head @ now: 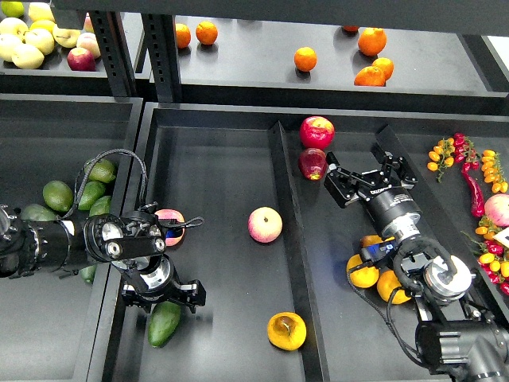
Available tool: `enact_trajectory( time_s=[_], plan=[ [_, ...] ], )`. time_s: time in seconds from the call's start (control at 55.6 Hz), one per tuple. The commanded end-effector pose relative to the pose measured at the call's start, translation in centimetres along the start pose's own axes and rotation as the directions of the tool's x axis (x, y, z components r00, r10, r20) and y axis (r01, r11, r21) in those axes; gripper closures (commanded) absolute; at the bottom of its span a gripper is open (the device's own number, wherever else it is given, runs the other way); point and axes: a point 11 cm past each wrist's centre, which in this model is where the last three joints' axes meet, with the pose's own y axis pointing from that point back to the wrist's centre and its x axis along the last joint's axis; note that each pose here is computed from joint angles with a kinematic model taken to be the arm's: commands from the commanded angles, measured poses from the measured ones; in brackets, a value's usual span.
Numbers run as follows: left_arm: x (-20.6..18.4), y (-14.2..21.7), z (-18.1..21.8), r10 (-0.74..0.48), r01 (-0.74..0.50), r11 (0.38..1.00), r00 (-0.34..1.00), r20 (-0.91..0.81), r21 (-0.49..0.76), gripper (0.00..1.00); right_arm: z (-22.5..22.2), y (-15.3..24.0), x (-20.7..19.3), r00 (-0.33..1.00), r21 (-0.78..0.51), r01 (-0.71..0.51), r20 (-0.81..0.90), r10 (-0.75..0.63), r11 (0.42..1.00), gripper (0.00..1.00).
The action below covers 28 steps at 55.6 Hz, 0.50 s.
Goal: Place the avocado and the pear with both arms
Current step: 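Lower the left gripper and close it on the green avocado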
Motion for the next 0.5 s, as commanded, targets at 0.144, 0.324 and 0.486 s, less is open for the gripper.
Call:
enact_trajectory(
  time_s=[0.144,0.324,0.486],
  plan=[
    [-0.61,-0.65,-0.28,-0.013,0.013,1.0,1.0,-0.002,0.006,0.04,-0.04,-0.14,-0.08,1.0,0.0,0.001,-0.001,-0.001,1.0,0.0],
    [-0.72,-0.76,-0.25,-0.017,0.017,1.0,1.0,-0.01,0.0,0.08,-0.04,-0.14,-0.08,1.0,0.0,0.001,-0.001,-0.001,1.0,0.0],
    [-0.89,-0.97,-0.3,-0.022,0.022,1.0,1.0,-0.019,-0.004,0.13,0.0,-0.15,-0.07,1.0,-0.001,0.0,-0.001,0.0,1.0,0.0]
  ],
)
